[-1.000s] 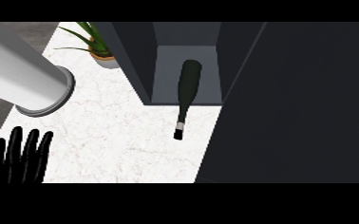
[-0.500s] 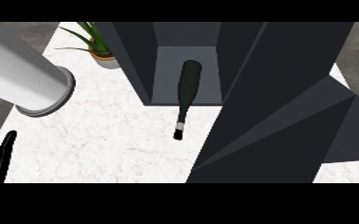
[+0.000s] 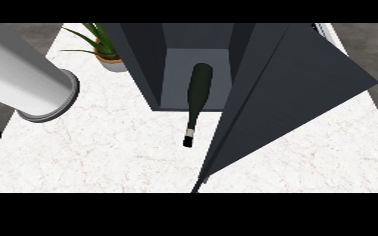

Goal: Pick up the wine, place it into the cabinet and close the cabinet

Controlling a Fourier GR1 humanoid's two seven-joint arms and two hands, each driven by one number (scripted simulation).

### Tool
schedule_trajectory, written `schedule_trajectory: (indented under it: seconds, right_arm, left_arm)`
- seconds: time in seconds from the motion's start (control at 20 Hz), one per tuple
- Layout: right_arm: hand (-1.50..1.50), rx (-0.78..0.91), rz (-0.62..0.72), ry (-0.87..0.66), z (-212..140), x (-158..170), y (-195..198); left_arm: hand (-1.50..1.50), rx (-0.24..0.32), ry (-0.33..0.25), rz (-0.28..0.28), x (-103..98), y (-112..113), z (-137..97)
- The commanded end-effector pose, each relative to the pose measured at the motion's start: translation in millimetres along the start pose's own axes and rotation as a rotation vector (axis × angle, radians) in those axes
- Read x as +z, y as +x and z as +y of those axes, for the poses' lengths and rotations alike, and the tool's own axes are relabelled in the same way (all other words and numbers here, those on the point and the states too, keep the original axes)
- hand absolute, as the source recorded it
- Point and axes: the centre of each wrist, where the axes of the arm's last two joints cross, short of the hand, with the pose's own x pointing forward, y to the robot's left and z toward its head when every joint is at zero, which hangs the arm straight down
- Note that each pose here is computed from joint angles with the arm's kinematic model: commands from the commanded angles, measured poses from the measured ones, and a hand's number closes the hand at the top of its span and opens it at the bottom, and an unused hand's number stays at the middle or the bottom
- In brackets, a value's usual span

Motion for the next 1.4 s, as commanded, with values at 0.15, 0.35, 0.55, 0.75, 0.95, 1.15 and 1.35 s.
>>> schedule_trajectory:
  seconds: [0.15, 0.35, 0.55, 0.75, 0.95, 1.15, 1.35]
  right_arm:
    - [1.50, 0.034, -0.105, 0.087, 38.0, -16.7, 14.9]
    - [1.50, 0.050, -0.107, 0.087, 32.5, -33.1, 21.5]
    - [1.50, 0.025, -0.095, 0.078, 31.5, -56.4, 17.9]
    - [1.50, 0.026, -0.101, 0.089, 26.9, -79.7, 32.6]
    - [1.50, 0.017, -0.133, 0.033, 17.6, -125.3, 48.9]
    - [1.50, 0.040, -0.136, 0.014, 4.6, -167.0, 75.0]
    - [1.50, 0.187, -0.168, -0.051, -8.7, -208.9, 66.5]
  left_arm:
    - [-1.50, 0.052, -0.016, 0.012, -2.0, -5.6, 2.1]
    - [-1.50, 0.051, -0.003, 0.005, -21.7, 6.5, 2.7]
    - [-1.50, 0.071, -0.015, 0.028, -24.5, 6.2, -1.2]
    - [-1.50, 0.080, -0.026, -0.011, -21.6, 5.8, -11.8]
    - [-1.50, 0.071, -0.017, 0.017, -18.0, -10.4, -8.8]
    - [-1.50, 0.061, 0.004, 0.014, -23.2, -14.5, -8.3]
    - [-1.50, 0.085, -0.002, 0.017, -29.9, -5.4, -13.6]
